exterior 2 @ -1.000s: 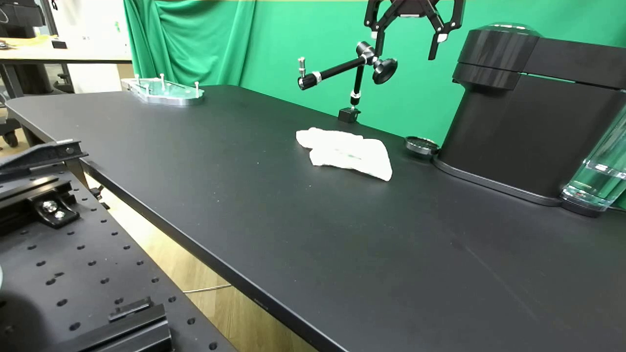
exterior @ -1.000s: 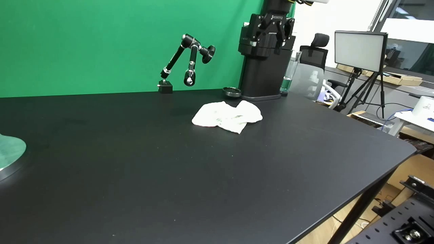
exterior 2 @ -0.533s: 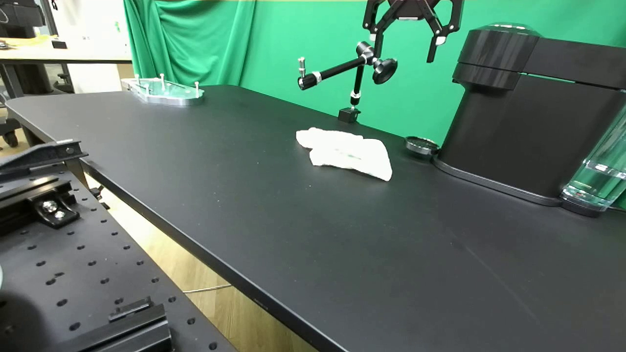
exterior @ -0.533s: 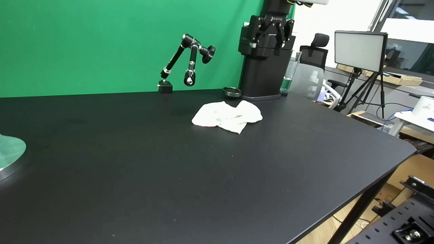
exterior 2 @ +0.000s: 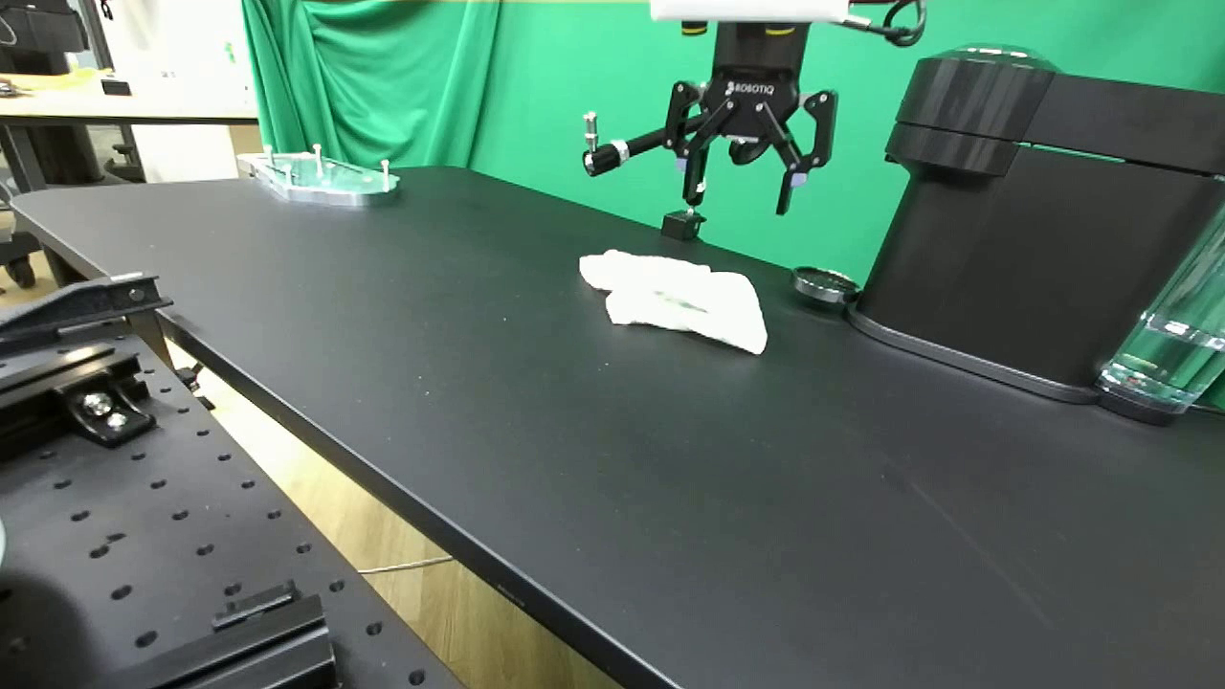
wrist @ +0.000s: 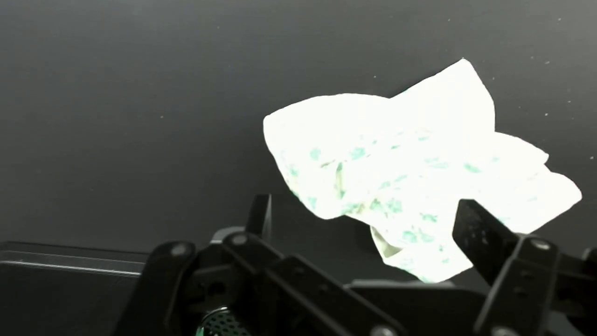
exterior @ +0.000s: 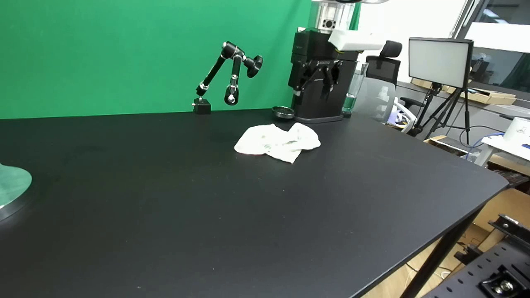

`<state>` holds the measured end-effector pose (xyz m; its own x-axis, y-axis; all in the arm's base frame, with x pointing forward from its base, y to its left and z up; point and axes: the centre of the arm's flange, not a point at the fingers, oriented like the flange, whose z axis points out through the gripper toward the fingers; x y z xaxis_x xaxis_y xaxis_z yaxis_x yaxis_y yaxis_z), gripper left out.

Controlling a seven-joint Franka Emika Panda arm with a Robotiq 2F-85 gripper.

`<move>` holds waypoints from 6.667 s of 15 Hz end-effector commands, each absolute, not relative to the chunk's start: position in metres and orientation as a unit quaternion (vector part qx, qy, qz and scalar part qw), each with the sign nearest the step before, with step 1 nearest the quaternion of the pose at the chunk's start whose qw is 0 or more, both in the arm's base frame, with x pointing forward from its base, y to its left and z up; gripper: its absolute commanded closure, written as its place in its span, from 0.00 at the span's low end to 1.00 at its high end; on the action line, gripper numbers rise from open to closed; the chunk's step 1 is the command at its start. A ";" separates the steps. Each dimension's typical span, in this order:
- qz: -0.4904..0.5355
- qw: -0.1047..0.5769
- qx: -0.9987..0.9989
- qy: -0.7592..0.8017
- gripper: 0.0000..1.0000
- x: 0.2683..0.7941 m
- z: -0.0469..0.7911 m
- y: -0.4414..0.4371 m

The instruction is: Pick up the white cloth from the table and put it on the tripod.

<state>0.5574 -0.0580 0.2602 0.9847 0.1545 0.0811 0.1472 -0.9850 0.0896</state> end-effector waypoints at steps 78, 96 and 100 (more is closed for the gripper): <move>0.194 0.036 0.965 0.171 1.00 0.562 0.329 0.208; 0.092 0.072 0.977 0.181 1.00 0.578 0.246 0.201; 0.088 0.072 0.976 0.188 0.74 0.578 0.244 0.205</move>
<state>0.5728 0.2001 0.2437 0.9139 0.3725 0.1616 0.3486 -0.9239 0.1578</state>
